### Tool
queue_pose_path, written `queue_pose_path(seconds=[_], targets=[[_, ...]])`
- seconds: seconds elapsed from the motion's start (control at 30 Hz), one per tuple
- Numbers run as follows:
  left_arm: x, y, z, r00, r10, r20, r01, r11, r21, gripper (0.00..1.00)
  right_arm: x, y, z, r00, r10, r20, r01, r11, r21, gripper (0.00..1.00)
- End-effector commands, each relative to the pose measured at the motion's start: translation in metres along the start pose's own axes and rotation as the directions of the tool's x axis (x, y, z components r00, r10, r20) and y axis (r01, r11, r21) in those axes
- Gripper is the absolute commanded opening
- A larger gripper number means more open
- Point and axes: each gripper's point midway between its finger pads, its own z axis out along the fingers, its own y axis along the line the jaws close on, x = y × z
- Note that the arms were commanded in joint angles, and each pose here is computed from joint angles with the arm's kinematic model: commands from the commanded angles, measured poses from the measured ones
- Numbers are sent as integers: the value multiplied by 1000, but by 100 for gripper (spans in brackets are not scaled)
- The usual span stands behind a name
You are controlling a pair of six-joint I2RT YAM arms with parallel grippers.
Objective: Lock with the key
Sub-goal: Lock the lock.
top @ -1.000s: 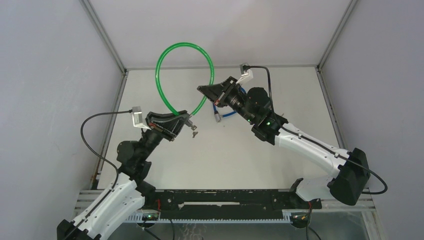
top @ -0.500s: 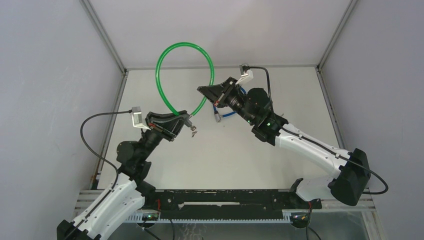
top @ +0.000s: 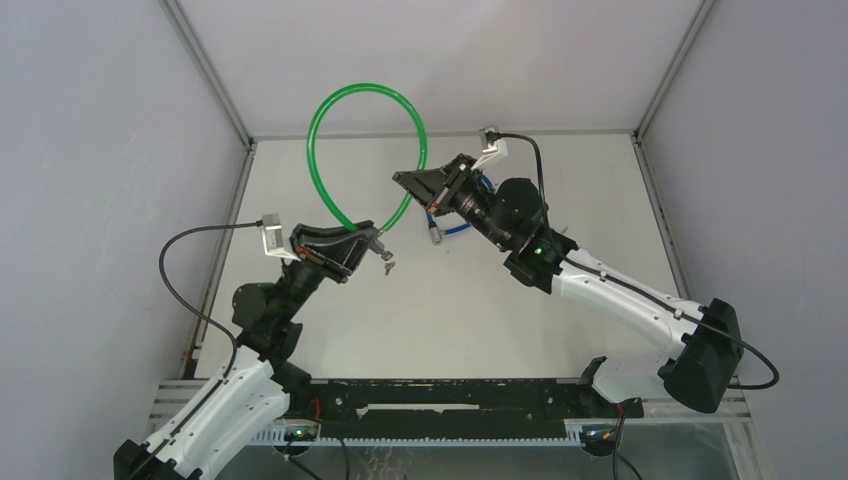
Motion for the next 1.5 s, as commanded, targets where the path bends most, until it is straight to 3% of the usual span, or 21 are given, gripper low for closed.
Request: queue_pose_path(seconds=[0.0, 0.53, 0.73, 0.93, 1.47], targets=[[-34, -32, 8, 993, 33, 117, -48, 992, 120, 0, 118, 36, -33, 906, 11, -423, -73, 989, -131, 0], [-34, -26, 4, 986, 13, 167, -32, 993, 112, 0, 105, 34, -36, 901, -27, -433, -57, 982, -180, 1], [-32, -24, 6, 987, 10, 161, -28, 994, 110, 0, 101, 39, -38, 901, -44, -431, -47, 979, -200, 19], [-30, -21, 4, 988, 17, 152, -32, 995, 95, 0, 92, 44, -41, 911, -50, -409, -41, 977, -211, 50], [-37, -18, 1, 981, 42, 191, -55, 996, 67, 0, 89, 40, -50, 909, -45, -415, -31, 985, -172, 77]])
